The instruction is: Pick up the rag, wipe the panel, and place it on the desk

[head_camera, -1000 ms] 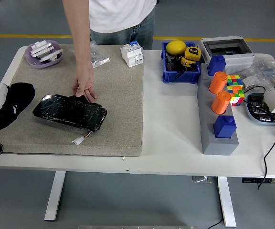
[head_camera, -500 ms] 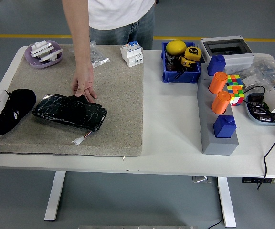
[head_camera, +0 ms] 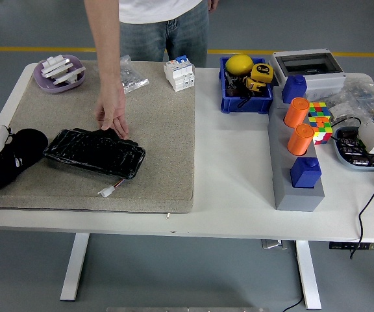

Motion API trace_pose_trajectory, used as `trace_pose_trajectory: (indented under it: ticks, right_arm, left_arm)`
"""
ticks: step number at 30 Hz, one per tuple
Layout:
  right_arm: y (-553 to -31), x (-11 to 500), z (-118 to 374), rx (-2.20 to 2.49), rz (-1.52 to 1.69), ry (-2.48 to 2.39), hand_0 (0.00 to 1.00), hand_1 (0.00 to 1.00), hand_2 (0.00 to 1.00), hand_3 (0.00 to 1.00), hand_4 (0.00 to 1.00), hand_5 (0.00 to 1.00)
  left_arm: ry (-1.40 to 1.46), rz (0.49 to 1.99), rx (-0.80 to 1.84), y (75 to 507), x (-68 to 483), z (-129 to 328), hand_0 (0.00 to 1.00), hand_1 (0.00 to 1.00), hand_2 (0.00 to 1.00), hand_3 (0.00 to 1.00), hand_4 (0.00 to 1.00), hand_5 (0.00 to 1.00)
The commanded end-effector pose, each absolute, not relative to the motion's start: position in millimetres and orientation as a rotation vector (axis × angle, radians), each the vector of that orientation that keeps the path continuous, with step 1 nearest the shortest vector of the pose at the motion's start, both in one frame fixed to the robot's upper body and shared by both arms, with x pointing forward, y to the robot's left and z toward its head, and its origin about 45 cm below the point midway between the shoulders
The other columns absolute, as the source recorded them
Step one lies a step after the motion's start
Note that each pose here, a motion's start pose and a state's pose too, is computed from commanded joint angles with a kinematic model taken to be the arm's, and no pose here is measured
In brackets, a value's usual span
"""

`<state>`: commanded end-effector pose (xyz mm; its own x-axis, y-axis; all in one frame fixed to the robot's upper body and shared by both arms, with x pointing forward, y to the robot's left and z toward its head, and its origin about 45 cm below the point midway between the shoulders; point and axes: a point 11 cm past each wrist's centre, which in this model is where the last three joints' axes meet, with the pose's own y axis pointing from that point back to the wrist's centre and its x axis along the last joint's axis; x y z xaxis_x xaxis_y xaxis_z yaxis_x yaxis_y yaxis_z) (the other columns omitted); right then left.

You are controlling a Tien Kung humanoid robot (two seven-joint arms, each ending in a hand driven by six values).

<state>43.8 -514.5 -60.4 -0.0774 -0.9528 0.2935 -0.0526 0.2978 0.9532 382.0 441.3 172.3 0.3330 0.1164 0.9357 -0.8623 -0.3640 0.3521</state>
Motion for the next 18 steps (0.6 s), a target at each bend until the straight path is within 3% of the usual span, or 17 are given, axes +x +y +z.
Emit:
trace_pose_trajectory:
  ticks: [18]
  right_arm:
    - [-516.6,42.3,-59.7,0.986,-0.991,-1.427,0.754,0.658,0.69,0.72,0.998,0.611]
  left_arm:
    - [-0.636,1.193,1.571,431.2,378.5,193.4,0.78,0.856,0.871,0.827,0.998,0.169]
